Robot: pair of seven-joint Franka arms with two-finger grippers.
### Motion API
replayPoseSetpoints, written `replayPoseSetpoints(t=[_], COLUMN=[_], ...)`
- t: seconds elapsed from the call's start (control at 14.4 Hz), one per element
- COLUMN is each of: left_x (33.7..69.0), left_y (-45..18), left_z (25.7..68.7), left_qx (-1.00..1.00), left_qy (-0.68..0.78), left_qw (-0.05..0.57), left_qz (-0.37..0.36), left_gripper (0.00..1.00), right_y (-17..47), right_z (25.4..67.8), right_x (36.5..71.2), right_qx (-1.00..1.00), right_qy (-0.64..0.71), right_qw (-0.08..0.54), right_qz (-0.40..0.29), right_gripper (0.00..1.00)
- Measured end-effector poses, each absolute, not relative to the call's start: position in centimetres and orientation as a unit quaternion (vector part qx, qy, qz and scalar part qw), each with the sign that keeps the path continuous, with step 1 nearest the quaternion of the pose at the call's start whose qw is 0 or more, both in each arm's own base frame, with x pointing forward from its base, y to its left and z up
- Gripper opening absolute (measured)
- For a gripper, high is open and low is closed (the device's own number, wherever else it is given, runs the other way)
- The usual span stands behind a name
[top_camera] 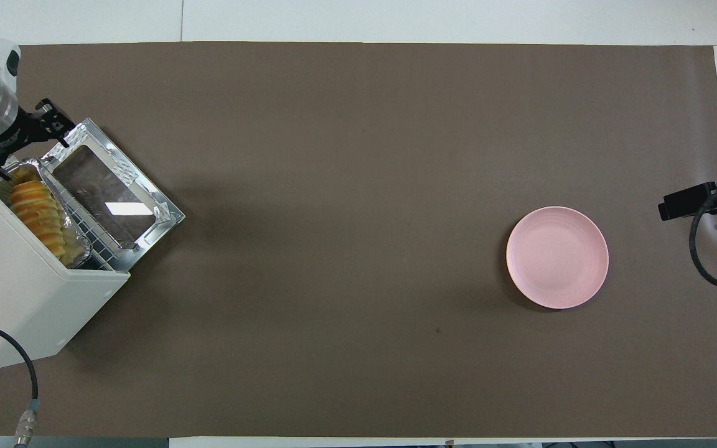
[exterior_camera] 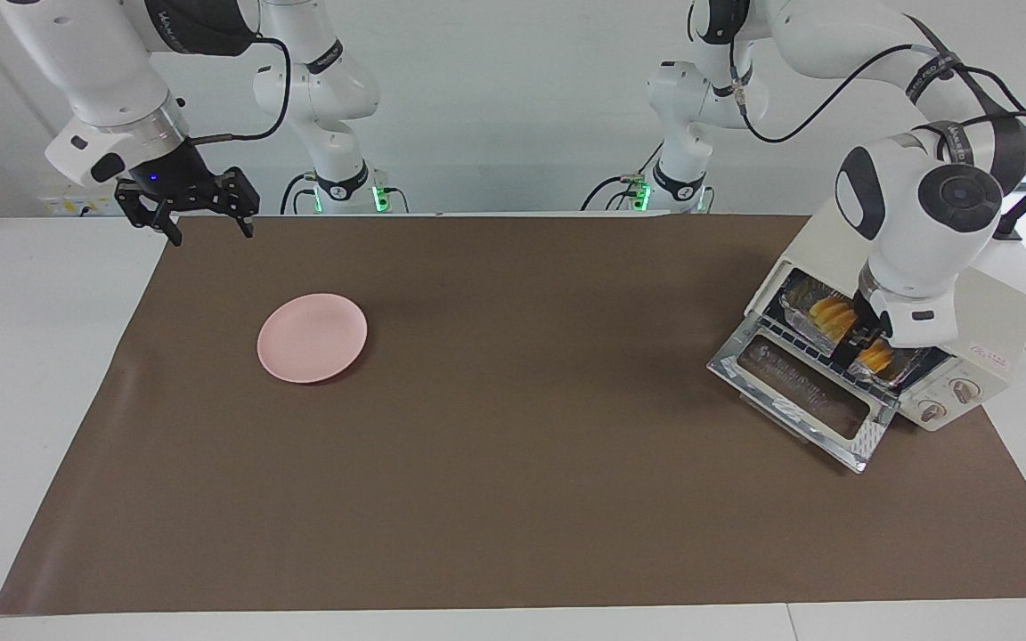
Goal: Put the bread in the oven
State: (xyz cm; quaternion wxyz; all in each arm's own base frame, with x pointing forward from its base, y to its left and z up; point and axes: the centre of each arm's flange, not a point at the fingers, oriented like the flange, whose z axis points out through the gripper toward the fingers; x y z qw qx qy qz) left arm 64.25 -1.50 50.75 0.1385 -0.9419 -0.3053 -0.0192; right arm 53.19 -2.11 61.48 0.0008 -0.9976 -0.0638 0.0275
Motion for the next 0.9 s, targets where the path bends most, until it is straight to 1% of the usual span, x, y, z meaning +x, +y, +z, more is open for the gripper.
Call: replayPoseSetpoints(t=[0.14, 0.21, 0.42, 0.55, 0.62, 0.9], left_x=[63.3, 62.0, 56.3, 53.5, 52.9, 51.7], left_y=[-1.9, -1.9, -0.8, -1.0, -1.7, -5.0], left_z=[54.0, 56.0, 62.1, 64.4, 64.5, 61.2], left_qx=[-0.950, -0.959, -0.983, -0.990, -0.992, -0.990], left_qy=[-0.283, -0.254, -0.154, -0.110, -0.092, -0.039], left_qw=[0.132, 0.125, 0.086, 0.066, 0.064, 0.068], left_qz=[-0.007, 0.008, 0.053, 0.059, 0.062, 0.118], left_gripper=[1.00, 1.00, 1.00, 1.00, 1.00, 1.00], right_y=[-2.1, -2.1, -2.1, -2.1, -2.1, -2.1], right_z=[61.5, 61.5, 61.5, 61.5, 61.5, 61.5], right_x=[53.2, 53.2, 53.2, 53.2, 53.2, 53.2], right_qx=[-0.998, -0.998, -0.998, -0.998, -0.998, -0.998], right_qy=[-0.064, -0.064, -0.064, -0.064, -0.064, -0.064], right_qw=[0.001, 0.001, 0.001, 0.001, 0.001, 0.001], right_qz=[0.028, 0.028, 0.028, 0.028, 0.028, 0.028], right_gripper=[1.00, 1.00, 1.00, 1.00, 1.00, 1.00])
